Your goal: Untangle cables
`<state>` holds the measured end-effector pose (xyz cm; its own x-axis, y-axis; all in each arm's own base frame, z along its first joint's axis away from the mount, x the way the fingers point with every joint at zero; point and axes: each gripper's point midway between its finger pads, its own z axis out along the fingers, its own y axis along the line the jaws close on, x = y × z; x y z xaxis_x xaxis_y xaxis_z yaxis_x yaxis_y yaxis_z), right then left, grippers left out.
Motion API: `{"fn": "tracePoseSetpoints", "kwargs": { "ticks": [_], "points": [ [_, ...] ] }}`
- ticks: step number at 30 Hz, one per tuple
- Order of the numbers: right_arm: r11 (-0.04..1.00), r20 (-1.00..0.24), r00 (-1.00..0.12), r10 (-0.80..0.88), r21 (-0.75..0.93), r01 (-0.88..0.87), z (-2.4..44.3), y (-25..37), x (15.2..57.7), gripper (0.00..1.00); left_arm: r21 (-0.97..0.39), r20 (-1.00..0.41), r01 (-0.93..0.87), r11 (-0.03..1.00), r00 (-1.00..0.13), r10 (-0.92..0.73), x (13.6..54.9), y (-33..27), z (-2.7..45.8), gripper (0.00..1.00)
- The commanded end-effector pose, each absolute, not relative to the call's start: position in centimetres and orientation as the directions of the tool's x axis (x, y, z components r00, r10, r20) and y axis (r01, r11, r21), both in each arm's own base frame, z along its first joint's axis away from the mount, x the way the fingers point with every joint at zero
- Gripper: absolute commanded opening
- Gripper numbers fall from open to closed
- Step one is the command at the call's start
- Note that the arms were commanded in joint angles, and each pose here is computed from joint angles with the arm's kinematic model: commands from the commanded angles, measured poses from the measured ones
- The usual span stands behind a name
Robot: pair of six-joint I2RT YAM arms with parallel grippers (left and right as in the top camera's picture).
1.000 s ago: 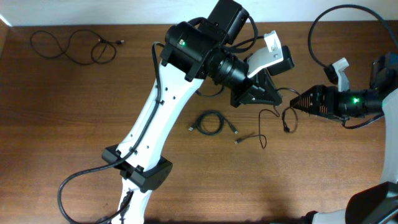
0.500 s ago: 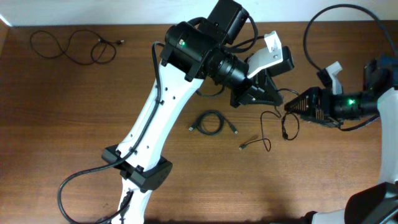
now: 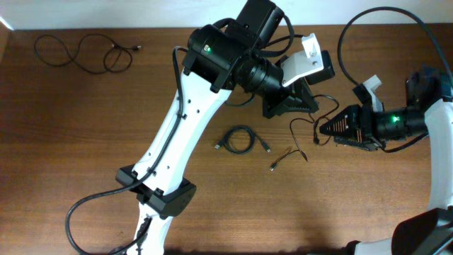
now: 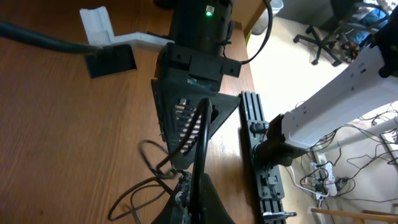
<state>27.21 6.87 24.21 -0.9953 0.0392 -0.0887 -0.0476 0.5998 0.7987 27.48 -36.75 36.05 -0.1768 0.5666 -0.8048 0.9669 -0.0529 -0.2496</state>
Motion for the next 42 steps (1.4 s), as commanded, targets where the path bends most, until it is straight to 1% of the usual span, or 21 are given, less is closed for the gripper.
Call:
{"fn": "tracePoseSetpoints", "kwargs": {
  "ticks": [1,6,12,14,17,18,19,20,21,22,24,27,28,30,32,33,35,38,39,40,42],
  "points": [
    [0.596,-0.138,-0.99,0.024,0.797,-0.097,25.0,7.2,27.0,0.77,-0.214,-0.85,0.97,-0.114,-0.127,0.512,26.1,-36.8,38.4,0.0],
    [0.603,-0.159,-0.987,0.02,0.789,-0.115,24.8,7.1,27.3,0.77,-0.243,-0.863,0.958,-0.15,-0.142,0.486,25.4,-36.9,39.1,0.0],
    [0.653,-0.205,-0.979,0.003,0.742,-0.154,24.0,6.3,28.2,0.77,-0.284,-0.887,0.931,-0.229,-0.164,0.432,24.0,-37.1,40.4,0.0],
    [0.656,-0.22,-0.976,0.002,0.737,-0.165,24.0,6.2,28.5,0.82,-0.301,-0.884,0.926,-0.227,-0.181,0.431,24.0,-37.1,40.6,0.0],
    [0.658,-0.225,-0.974,0.005,0.735,-0.166,24.0,6.1,28.7,0.8,-0.302,-0.884,0.926,-0.226,-0.183,0.43,24.0,-37.1,40.6,0.0],
    [0.658,-0.227,-0.974,0.005,0.734,-0.167,24.0,6.1,28.7,0.76,-0.302,-0.884,0.926,-0.227,-0.183,0.43,24.0,-37.1,40.6,0.0],
    [0.658,-0.229,-0.973,0.005,0.733,-0.169,24.0,6.1,28.7,0.67,-0.303,-0.885,0.925,-0.23,-0.183,0.428,23.9,-37.1,40.7,0.0],
    [0.659,-0.23,-0.973,0.005,0.733,-0.17,24.0,6.1,28.7,0.62,-0.304,-0.886,0.923,-0.234,-0.184,0.425,23.9,-37.1,40.8,0.0],
    [0.659,-0.229,-0.973,0.005,0.733,-0.169,24.0,6.1,28.7,0.47,-0.31,-0.89,0.917,-0.249,-0.188,0.415,23.6,-37.1,41.0,0.0],
    [0.659,-0.229,-0.973,0.005,0.733,-0.169,24.0,6.1,28.7,0.36,-0.311,-0.893,0.915,-0.257,-0.189,0.408,23.6,-37.1,41.2,0.0],
    [0.658,-0.229,-0.973,0.005,0.733,-0.169,24.0,6.1,28.7,0.19,-0.305,-0.897,0.916,-0.26,-0.184,0.403,23.6,-37.2,41.3,0.0],
    [0.659,-0.228,-0.974,0.005,0.733,-0.168,23.9,6.1,28.7,0.07,-0.319,-0.894,0.916,-0.243,-0.205,0.399,23.9,-37.1,41.6,0.0],
    [0.659,-0.226,-0.974,0.005,0.733,-0.167,23.9,6.1,28.7,0.04,-0.332,-0.891,0.916,-0.227,-0.224,0.395,24.2,-36.9,41.9,0.0],
    [0.672,-0.219,-0.976,0.0,0.723,-0.162,23.7,5.9,28.6,0.04,-0.372,-0.879,0.91,-0.185,-0.281,0.386,25.2,-36.7,42.4,0.0],
    [0.694,-0.189,-0.982,0.013,0.709,-0.127,23.3,5.6,28.5,0.04,-0.439,-0.853,0.889,-0.128,-0.368,0.37,26.5,-36.3,43.0,0.0],
    [0.696,-0.179,-0.984,0.021,0.709,-0.114,23.2,5.5,28.4,0.04,-0.461,-0.846,0.879,-0.119,-0.395,0.358,26.9,-36.1,43.4,0.0],
    [0.69,-0.175,-0.984,0.029,0.716,-0.107,23.3,5.6,28.5,0.04,-0.462,-0.859,0.873,-0.158,-0.395,0.327,27.1,-35.6,44.3,0.0],
    [0.681,-0.165,-0.986,0.032,0.726,-0.1,23.5,5.8,28.3,0.04,-0.451,-0.865,0.88,-0.149,-0.39,0.315,27.7,-35.2,44.4,0.0],
    [0.675,-0.153,-0.988,0.033,0.732,-0.091,23.6,5.9,28.0,0.04,-0.447,-0.863,0.886,-0.121,-0.392,0.318,28.2,-35.1,44.2,0.0],
    [0.673,-0.144,-0.989,0.033,0.734,-0.085,23.6,6.0,27.9,0.04,-0.439,-0.858,0.896,-0.07,-0.395,0.328,29.1,-34.9,43.6,0.0],
    [0.672,-0.139,-0.99,0.034,0.736,-0.081,23.6,6.0,27.8,0.04,-0.446,-0.819,0.889,0.109,-0.454,0.351,31.7,-34.2,41.9,0.0]
  ]
}}
